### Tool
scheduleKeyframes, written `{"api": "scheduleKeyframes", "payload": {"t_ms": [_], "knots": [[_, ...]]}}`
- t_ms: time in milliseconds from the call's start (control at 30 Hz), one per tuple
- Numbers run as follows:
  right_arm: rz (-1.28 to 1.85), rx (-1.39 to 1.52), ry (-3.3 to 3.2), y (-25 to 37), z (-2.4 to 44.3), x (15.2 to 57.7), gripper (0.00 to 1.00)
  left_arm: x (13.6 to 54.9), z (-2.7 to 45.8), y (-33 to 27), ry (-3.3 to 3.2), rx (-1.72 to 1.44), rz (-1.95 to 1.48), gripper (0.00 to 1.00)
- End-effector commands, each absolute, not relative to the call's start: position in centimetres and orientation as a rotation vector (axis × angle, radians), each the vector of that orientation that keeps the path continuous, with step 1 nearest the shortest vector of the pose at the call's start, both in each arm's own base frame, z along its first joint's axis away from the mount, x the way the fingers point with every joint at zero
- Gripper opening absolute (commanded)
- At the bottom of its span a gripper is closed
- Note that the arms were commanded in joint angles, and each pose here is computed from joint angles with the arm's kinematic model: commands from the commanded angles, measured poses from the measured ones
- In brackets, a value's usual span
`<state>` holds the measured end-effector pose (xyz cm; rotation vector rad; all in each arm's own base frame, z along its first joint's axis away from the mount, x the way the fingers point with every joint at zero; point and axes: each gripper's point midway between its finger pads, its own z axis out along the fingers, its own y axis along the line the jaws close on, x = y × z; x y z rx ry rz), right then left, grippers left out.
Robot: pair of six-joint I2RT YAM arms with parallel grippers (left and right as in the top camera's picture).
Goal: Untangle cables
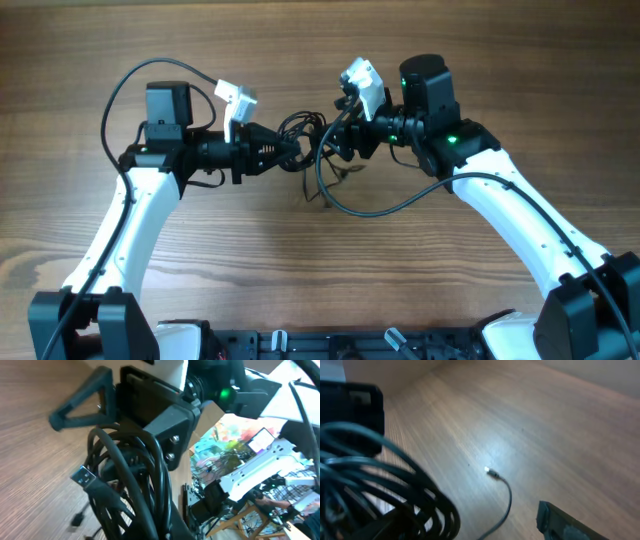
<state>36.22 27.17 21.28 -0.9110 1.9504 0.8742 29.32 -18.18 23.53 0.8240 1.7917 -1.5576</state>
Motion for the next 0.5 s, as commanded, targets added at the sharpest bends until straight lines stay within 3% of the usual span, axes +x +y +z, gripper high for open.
{"api": "scheduleKeyframes", "payload": {"t_ms": [0, 200, 267, 400, 433, 467], "knots": [[0.876, -0.917, 1.903, 27.6, 22.0, 36.6, 0.84, 27.9, 25.0, -19.2, 1.702, 0.901, -1.621, 0.04], [0.903, -0.937, 1.874, 28.1, 22.4, 36.3, 0.83, 26.6, 25.4, -20.6, 1.658, 0.966, -1.677, 0.04], [0.957, -0.972, 1.856, 28.6, 22.4, 35.6, 0.79, 26.3, 26.0, -20.6, 1.606, 0.990, -1.701, 0.04], [1.050, -1.044, 1.803, 29.3, 22.7, 34.2, 0.34, 26.3, 26.3, -20.6, 1.583, 1.003, -1.701, 0.04], [1.078, -1.058, 1.789, 29.5, 22.9, 33.9, 0.13, 26.3, 26.3, -20.6, 1.583, 1.002, -1.700, 0.04], [1.109, -1.069, 1.775, 29.5, 23.1, 33.5, 0.04, 26.4, 26.3, -20.5, 1.584, 0.998, -1.697, 0.04]]}}
